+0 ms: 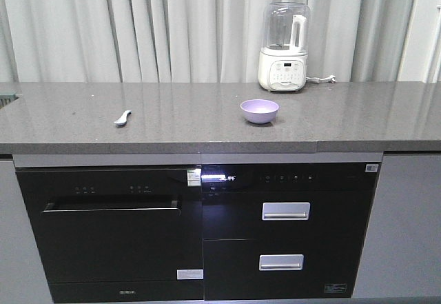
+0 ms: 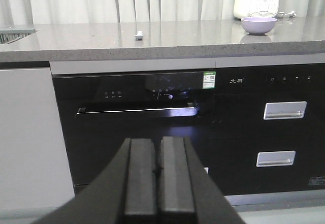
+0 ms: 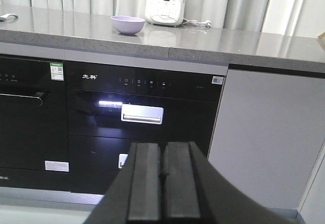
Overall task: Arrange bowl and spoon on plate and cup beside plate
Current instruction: 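Drive the base toward the counter holding the lavender bowl and spoon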
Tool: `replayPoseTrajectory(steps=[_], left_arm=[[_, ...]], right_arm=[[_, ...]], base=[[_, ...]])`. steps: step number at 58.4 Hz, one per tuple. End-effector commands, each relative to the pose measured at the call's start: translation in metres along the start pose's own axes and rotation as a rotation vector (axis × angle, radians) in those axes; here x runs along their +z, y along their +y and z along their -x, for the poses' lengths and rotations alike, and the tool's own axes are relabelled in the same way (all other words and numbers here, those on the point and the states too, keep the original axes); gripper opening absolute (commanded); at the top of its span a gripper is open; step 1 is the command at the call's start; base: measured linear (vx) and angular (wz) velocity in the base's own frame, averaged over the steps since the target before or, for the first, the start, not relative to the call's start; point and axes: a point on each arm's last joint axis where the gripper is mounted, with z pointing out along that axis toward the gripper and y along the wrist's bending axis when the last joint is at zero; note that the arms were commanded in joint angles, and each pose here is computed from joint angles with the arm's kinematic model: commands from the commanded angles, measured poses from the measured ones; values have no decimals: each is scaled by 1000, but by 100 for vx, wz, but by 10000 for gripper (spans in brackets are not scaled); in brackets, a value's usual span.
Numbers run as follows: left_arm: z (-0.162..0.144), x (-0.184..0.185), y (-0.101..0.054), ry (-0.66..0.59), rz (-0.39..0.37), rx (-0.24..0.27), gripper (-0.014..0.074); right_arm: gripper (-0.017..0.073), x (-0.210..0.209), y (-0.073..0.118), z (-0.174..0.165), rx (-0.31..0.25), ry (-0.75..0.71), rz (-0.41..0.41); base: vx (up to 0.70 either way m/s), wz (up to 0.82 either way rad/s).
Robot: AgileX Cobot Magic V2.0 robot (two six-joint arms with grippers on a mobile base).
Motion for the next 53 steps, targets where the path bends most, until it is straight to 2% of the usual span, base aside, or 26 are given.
replayPoseTrajectory(steps=[1, 53], left_arm=[[0, 0, 0, -71, 1, -15, -6], [0, 0, 0, -71, 1, -15, -6]], right_arm=[[-9, 0, 0, 2, -11, -81, -6], [-9, 0, 0, 2, -11, -81, -6]], base=[[0, 0], [3, 0]])
